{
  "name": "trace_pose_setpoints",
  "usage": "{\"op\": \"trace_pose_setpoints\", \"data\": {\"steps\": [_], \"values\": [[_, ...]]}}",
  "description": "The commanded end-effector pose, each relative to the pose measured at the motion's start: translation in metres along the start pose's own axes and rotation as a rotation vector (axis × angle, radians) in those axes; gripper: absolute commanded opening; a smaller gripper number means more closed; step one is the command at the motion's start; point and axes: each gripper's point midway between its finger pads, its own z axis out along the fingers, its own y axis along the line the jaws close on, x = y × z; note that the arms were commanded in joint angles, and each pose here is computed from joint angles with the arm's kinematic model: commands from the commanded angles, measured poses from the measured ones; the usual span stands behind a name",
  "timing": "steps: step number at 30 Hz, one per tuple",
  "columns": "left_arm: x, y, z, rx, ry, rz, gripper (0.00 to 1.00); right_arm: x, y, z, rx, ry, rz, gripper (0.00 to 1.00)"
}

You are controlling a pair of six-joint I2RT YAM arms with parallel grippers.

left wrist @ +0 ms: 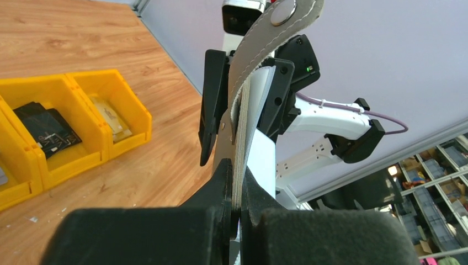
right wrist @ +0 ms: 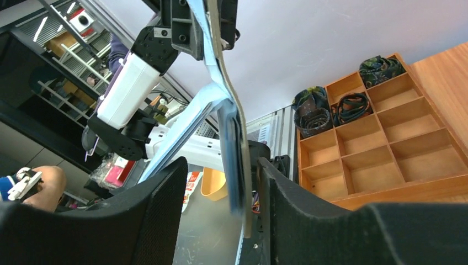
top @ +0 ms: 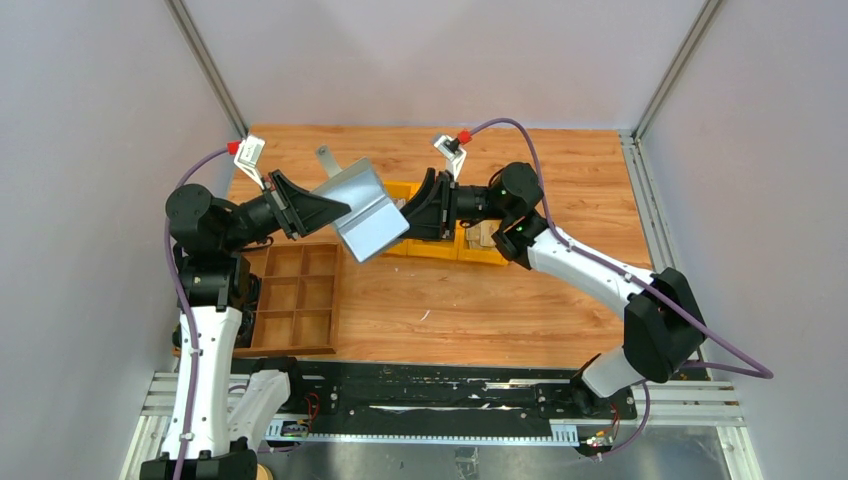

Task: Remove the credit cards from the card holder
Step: Open the card holder at the center of the board.

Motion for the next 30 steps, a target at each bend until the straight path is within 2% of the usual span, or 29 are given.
{"op": "trace_pose_setpoints", "data": {"steps": [1,7,15,21,25,30], "values": [[0.003,-0.010,-0.002,0.023,0.023,0.025,0.00,0.007,0.024,-0.004,-0.084,0.033,-0.042,0.53],[0.000,-0.015,-0.003,0.028,0.018,0.036,0.00,0.004,0.016,-0.002,-0.033,0.046,-0.028,0.54],[-0.004,-0.020,-0.003,0.030,0.010,0.048,0.00,0.026,0.041,-0.016,-0.117,0.132,-0.085,0.56],[-0.007,-0.021,-0.002,0.029,0.003,0.046,0.00,0.022,0.049,-0.017,-0.119,0.111,-0.102,0.46],[-0.006,-0.021,-0.003,0.031,0.003,0.041,0.00,0.013,0.043,-0.012,-0.096,0.081,-0.092,0.31],[-0.005,-0.026,-0.004,0.040,0.008,0.044,0.00,0.005,0.032,-0.009,-0.056,0.062,-0.073,0.22]]}}
